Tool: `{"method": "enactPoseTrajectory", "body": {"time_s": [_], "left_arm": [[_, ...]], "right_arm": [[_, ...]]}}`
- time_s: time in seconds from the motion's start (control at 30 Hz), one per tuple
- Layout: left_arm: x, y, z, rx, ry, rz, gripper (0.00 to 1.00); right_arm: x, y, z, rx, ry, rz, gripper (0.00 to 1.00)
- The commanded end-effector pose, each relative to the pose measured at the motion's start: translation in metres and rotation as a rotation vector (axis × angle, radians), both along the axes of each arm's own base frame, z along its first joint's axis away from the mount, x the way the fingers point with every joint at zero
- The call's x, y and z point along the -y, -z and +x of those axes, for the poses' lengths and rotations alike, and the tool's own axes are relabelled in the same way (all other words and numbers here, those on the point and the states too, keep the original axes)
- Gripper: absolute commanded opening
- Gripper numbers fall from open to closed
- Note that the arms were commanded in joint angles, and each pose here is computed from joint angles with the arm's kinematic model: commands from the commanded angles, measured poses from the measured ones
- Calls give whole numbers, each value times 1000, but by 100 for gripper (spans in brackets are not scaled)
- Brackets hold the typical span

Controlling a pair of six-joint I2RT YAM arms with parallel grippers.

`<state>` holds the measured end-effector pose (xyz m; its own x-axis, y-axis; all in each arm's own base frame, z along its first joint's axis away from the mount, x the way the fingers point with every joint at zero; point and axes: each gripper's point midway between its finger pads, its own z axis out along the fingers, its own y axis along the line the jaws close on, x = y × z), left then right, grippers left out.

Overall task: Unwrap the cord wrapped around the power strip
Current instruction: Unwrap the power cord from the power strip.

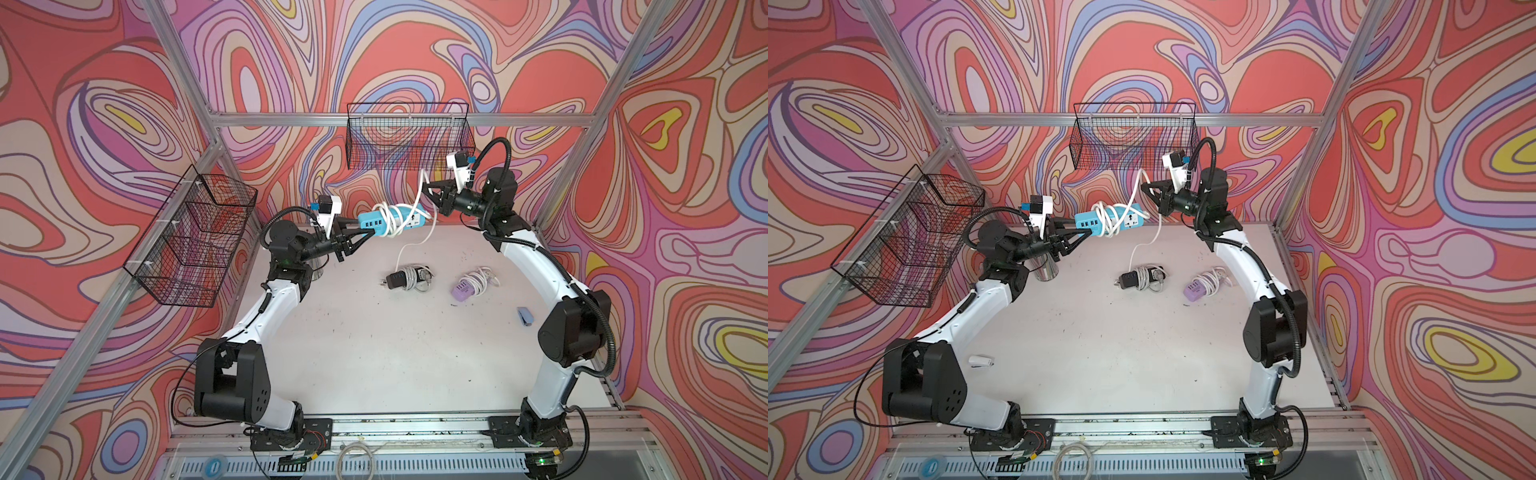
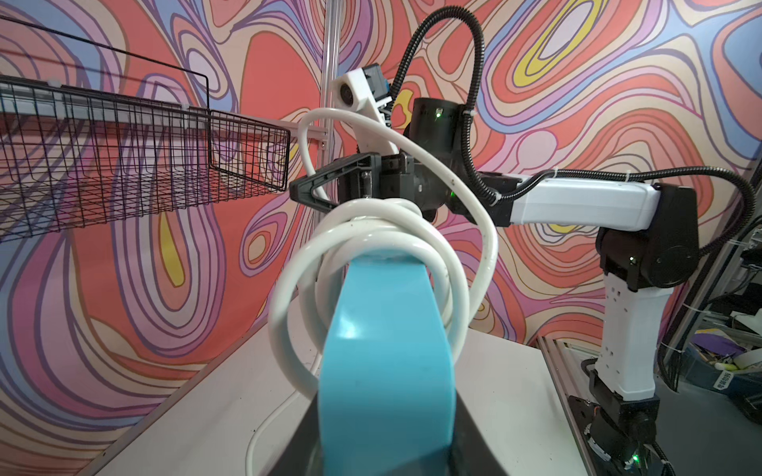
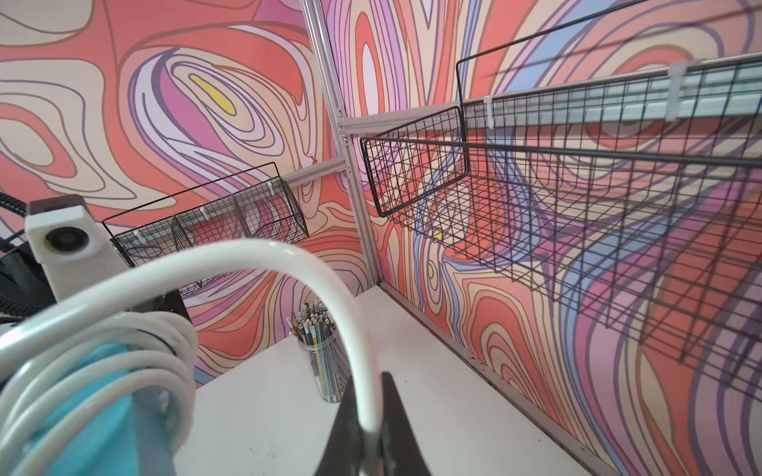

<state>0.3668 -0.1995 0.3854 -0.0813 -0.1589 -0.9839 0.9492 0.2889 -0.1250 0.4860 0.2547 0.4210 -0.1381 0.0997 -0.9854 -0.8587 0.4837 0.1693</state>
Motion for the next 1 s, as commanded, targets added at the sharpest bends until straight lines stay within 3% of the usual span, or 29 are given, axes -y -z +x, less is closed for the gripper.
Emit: {"method": "enactPoseTrajectory", "body": {"time_s": [0.0,0.27,0.4,0.57,0.77,0.97], "left_arm": [[-4,-13,-6,110,-30,28,0],[-16,-14,1,146,-117,36,0],[-24,-20,2,165,-151,19,0],[-32,-30,2,182,-174,-22,0],[-37,-42,-3,201,-173,-67,0],[-39,-59,-12,220,-146,-136,0]], "right_arm": [[10,-37,-34,72,-1,-25,0],[21,-6,-92,-32,-38,-76,0],[21,29,-117,-136,-82,-127,0],[-12,82,-141,-262,-184,-190,0],[-52,150,-146,-396,-269,-225,0],[-78,207,-123,-487,-284,-195,0]]}}
